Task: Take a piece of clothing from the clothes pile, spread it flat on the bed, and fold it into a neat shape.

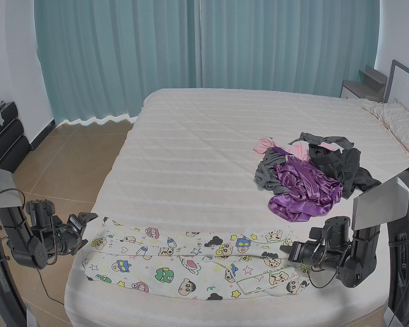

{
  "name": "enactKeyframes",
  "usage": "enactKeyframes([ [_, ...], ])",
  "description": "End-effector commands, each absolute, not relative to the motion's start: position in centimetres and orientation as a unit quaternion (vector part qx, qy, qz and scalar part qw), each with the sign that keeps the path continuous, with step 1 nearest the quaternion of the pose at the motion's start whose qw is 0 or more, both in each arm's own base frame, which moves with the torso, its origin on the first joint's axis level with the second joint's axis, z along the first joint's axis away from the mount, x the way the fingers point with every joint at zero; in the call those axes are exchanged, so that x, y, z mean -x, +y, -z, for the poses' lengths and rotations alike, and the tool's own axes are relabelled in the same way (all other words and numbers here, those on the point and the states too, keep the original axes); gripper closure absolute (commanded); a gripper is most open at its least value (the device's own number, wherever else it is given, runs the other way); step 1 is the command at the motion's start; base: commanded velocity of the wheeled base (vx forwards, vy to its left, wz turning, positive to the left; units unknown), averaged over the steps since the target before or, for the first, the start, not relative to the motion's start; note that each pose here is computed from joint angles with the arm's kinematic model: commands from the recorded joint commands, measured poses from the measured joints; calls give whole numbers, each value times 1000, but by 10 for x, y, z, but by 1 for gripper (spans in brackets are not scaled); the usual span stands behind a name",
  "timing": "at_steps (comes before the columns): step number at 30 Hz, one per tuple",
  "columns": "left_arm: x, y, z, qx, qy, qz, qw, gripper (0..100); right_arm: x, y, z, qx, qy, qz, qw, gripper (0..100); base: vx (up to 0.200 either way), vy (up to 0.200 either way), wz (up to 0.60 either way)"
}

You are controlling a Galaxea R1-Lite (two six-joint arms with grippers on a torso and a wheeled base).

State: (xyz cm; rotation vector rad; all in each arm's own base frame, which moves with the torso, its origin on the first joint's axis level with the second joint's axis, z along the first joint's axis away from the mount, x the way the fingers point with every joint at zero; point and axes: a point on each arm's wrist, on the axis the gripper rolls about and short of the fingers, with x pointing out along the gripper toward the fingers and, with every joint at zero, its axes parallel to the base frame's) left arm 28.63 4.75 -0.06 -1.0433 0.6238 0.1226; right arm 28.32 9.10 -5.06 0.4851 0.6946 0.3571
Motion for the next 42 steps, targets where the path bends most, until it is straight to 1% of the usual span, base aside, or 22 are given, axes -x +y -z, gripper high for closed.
enactKeyframes([
  [1, -286, 48, 1, 490, 293, -58, 819, 0, -274, 87, 37, -238, 336, -177, 894, 100, 0, 0, 0],
  [4, -286, 48, 1, 490, 293, -58, 819, 0, -268, 83, 37, -237, 357, -171, 887, 100, 0, 0, 0],
  [9, -286, 48, 1, 490, 294, -58, 818, 0, -269, 76, 39, -239, 370, -154, 884, 100, 0, 0, 0],
  [15, -286, 48, 1, 487, 294, -56, 821, 0, -267, 76, 44, -233, 386, -150, 880, 100, 0, 0, 0],
  [16, -286, 48, 1, 487, 294, -56, 821, 0, -267, 76, 44, -233, 386, -150, 880, 0, 0, 0, 0],
  [21, -289, 48, -1, 473, 290, -50, 830, 0, -266, 73, 37, -236, 373, -150, 885, 0, 0, 0, 0],
  [25, -296, 50, -3, 416, 287, -32, 863, 0, -266, 64, 33, -244, 360, -138, 890, 0, 0, 0, 0],
  [26, -296, 50, -3, 411, 286, -29, 865, 0, -266, 63, 33, -245, 358, -137, 891, 0, 0, 0, 0],
  [28, -303, 51, -3, 376, 292, -19, 879, 0, -265, 61, 31, -247, 346, -137, 895, 0, 0, 0, 0],
  [35, -321, 54, 14, 308, 356, -7, 882, 0, -258, 66, 31, -244, 344, -149, 894, 0, 0, 0, 0],
  [42, -325, 48, 23, 273, 368, 19, 888, 0, -257, 66, 31, -243, 345, -150, 894, 0, 0, 0, 0],
])
